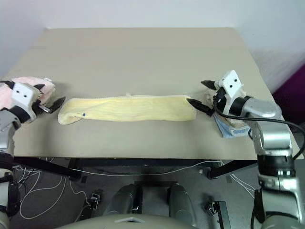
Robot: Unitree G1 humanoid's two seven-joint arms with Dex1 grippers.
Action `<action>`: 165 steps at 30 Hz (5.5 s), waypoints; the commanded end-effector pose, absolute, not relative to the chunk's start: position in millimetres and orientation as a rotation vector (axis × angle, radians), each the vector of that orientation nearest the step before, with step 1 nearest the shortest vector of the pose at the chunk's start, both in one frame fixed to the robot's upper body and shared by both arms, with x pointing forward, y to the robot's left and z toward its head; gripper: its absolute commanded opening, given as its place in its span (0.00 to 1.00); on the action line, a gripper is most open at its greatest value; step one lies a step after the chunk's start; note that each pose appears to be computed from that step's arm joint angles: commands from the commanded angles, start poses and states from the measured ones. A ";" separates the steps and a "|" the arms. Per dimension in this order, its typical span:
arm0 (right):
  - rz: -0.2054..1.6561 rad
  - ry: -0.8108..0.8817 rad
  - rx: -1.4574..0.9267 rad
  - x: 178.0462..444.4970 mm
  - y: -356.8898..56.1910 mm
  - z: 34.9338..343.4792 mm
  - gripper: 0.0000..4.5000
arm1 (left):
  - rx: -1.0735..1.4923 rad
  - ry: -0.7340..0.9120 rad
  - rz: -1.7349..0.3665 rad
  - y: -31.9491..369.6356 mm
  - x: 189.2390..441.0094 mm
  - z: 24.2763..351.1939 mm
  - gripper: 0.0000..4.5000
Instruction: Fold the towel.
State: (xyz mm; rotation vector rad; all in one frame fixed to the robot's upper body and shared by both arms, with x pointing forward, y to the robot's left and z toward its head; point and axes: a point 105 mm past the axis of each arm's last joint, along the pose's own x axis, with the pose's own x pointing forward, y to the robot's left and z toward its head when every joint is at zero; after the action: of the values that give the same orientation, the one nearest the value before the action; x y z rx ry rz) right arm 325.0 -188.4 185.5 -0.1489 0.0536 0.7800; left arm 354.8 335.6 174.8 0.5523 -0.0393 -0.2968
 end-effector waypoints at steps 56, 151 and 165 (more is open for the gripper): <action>0.057 0.335 1.059 331.9 -193.7 125.9 0.00 | 0.471 0.027 -0.979 202.0 287.2 134.2 1.00; 1.085 -0.035 -0.243 363.6 -25.8 134.9 0.02 | -0.701 0.037 -0.043 233.0 250.6 82.5 1.00; 0.989 -0.198 -0.203 346.8 -57.4 205.6 0.02 | -0.880 0.168 0.030 231.9 287.5 70.3 1.00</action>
State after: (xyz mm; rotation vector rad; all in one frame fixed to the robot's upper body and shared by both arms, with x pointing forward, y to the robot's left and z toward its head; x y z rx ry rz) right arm 352.1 -55.8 190.0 -0.2067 -0.1415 0.9927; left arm 285.5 229.7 88.8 -0.8525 0.0872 -0.0215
